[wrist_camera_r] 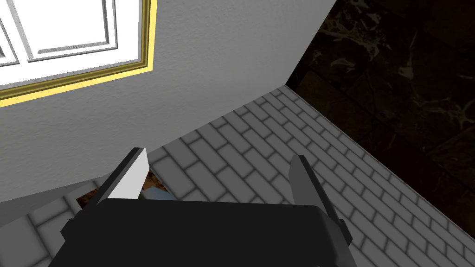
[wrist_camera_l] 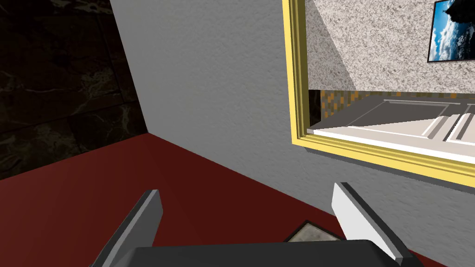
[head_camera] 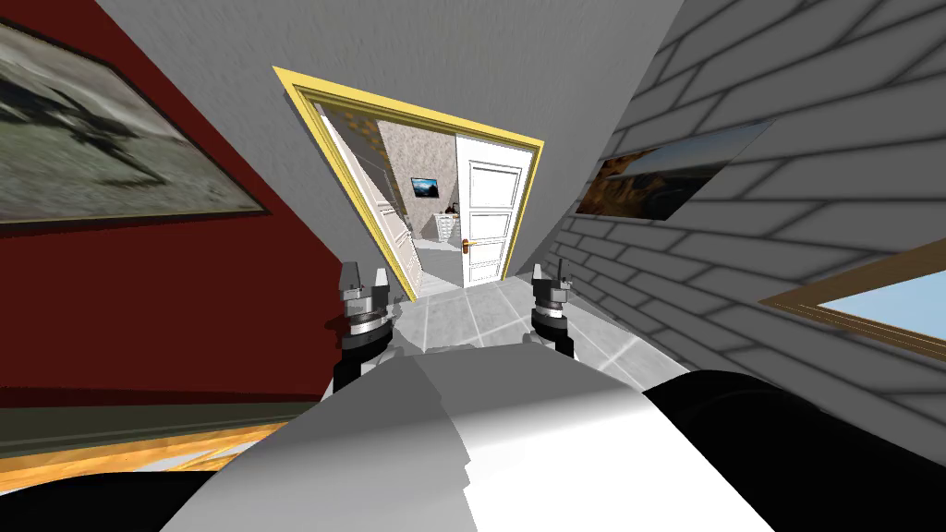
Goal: Push the door open
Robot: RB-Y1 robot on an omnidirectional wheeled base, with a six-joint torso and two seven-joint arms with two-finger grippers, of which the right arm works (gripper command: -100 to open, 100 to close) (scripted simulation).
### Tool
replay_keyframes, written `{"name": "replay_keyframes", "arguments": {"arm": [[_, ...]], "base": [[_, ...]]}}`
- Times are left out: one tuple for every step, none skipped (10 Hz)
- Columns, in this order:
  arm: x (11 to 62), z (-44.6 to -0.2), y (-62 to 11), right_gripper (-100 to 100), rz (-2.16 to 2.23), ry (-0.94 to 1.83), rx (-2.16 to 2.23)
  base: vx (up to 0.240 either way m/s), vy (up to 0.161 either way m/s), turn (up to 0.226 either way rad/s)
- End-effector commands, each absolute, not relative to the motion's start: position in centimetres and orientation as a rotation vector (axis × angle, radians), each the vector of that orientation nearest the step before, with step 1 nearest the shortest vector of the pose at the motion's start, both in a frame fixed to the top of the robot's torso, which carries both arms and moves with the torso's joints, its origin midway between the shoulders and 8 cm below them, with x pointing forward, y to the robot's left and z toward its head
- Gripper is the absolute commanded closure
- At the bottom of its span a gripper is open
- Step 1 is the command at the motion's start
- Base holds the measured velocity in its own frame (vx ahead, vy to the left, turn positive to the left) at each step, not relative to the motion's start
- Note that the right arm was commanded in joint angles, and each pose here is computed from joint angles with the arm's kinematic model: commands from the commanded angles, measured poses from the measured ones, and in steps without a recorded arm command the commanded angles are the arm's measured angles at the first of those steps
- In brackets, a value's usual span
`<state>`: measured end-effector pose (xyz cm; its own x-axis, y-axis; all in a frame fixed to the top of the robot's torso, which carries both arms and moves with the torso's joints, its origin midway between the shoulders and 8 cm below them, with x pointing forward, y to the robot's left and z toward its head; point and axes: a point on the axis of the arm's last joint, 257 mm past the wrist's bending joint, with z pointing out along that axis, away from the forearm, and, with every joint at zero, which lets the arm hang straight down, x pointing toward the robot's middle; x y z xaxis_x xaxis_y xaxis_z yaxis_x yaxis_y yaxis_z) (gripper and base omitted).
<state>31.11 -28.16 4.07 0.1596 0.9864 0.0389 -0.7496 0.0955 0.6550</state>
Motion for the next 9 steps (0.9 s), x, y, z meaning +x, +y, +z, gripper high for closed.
{"name": "replay_keyframes", "arguments": {"arm": [[31.7, 3.4, -27.9, -100, 1.363, 0.493, 0.626], [32.1, 3.0, -27.7, -100, 1.366, 0.507, 0.632], [32.5, 2.6, -27.6, -100, 1.368, 0.520, 0.638], [33.2, 1.8, -27.3, -100, 1.372, 0.545, 0.651], [33.8, 1.2, -27.0, -100, 1.375, 0.563, 0.660], [34.3, 0.5, -26.8, -100, 1.377, 0.583, 0.670], [34.6, 0.1, -26.6, -100, 1.379, 0.594, 0.676], [35.3, -0.7, -26.4, -100, 1.381, 0.617, 0.688], [36.3, -2.0, -25.9, -100, 1.384, 0.652, 0.707]], "base": [[0.117, -0.012, 0.002], [0.212, -0.023, 0.006], [0.207, -0.006, 0.011], [0.224, 0.024, 0.007], [0.226, 0.014, 0.004], [0.214, -0.006, 0.009], [0.156, -0.006, 0.009], [0.142, -0.011, 0.003], [0.218, -0.008, 0.011]]}}
